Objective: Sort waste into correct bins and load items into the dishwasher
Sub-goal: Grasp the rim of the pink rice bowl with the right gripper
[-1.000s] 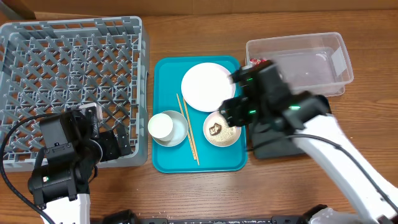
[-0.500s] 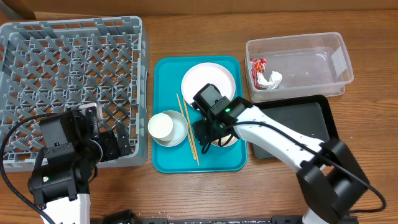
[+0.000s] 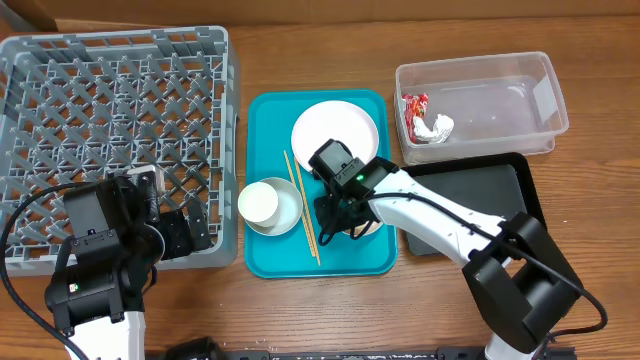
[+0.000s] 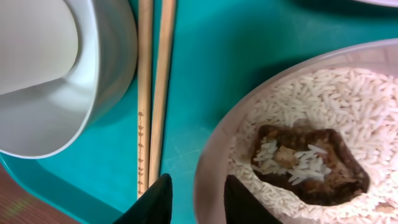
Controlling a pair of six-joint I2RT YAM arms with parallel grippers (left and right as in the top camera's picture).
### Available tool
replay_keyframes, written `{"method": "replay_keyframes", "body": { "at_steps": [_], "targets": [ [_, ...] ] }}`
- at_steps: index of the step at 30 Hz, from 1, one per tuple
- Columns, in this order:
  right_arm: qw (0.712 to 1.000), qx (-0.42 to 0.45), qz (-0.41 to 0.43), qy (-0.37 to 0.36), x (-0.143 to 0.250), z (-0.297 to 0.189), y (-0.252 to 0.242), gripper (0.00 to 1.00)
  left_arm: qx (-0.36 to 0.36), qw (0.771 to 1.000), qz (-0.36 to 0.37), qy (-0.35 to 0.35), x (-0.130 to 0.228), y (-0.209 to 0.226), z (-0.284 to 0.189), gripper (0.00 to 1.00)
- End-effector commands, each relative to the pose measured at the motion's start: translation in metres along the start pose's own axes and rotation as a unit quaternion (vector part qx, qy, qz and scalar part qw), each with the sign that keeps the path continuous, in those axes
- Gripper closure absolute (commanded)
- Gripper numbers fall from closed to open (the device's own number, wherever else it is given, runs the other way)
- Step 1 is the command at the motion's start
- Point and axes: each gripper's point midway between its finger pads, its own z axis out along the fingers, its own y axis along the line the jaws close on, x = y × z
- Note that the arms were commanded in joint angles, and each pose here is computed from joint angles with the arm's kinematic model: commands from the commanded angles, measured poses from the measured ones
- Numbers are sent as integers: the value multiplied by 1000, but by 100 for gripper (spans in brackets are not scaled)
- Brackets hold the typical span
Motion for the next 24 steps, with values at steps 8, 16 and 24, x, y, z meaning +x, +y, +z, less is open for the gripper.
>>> {"method": "replay_keyframes", "body": {
  "at_steps": [8, 16, 24],
  "targets": [
    [999, 38, 25, 5, 11, 9, -14, 76, 6, 1000, 9, -18, -8, -3, -8, 0],
    [999, 42, 27, 10, 17, 15, -19, 91, 6, 1000, 9, -18, -8, -3, -8, 0],
    [999, 43, 27, 12, 10, 2, -13, 96, 6, 1000, 9, -18, -8, -3, -8, 0]
  ]
}}
